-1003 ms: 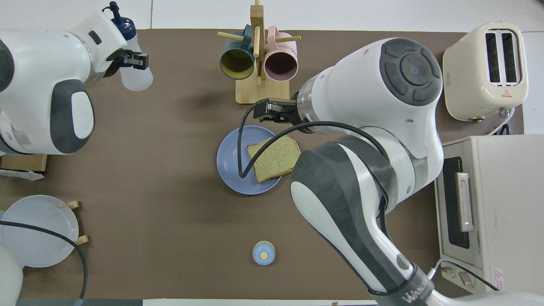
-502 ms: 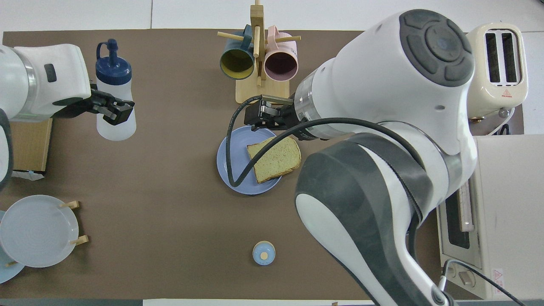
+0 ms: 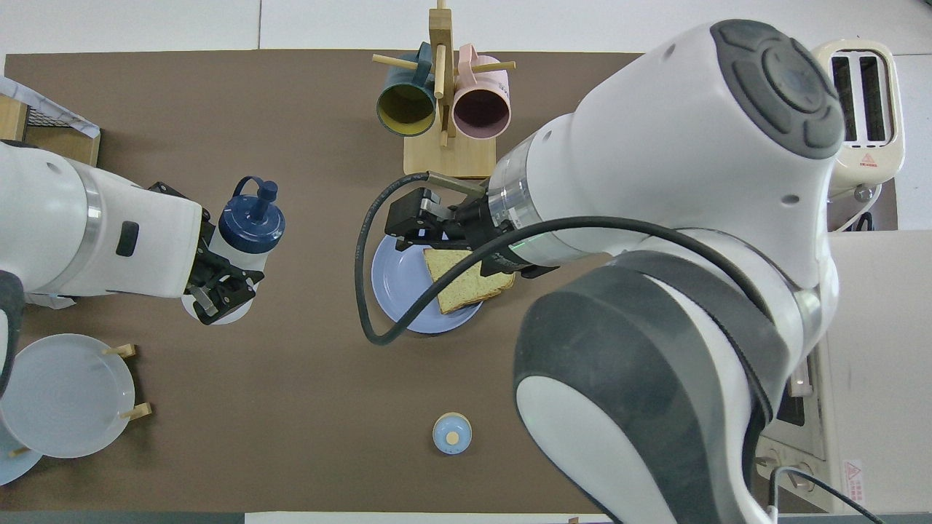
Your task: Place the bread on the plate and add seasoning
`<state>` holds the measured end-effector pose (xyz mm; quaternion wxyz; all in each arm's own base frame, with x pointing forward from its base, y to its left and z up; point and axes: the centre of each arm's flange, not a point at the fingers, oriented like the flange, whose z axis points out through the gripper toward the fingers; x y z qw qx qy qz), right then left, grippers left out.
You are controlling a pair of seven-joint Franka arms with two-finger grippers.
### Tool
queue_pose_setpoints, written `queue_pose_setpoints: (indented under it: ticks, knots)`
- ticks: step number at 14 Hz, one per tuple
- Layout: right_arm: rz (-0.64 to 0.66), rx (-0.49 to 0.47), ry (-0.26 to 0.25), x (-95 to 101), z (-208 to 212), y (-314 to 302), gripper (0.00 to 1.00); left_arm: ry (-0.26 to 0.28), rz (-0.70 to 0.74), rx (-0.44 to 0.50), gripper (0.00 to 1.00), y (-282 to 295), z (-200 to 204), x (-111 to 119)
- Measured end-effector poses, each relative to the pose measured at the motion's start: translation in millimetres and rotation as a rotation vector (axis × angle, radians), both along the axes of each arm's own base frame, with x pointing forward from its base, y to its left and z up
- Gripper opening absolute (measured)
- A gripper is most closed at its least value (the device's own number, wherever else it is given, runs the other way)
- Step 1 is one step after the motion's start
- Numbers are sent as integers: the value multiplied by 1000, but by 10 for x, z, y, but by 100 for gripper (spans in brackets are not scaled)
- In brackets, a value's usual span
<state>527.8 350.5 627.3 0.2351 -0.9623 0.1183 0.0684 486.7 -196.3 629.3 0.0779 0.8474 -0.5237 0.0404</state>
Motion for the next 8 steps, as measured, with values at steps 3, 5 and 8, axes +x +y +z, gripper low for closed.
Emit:
queue_pose_setpoints:
  ticks: [3,5,8]
  knots:
    - [-28,34,42,-142,144,69,100,10,-123,4,41,28,-133,-56]
    - [-51,67,59,-203,264,68,100,22,-176,7,41,33,-231,-91]
    - [-70,94,57,-294,373,165,90,40,-224,12,41,-38,-363,-143]
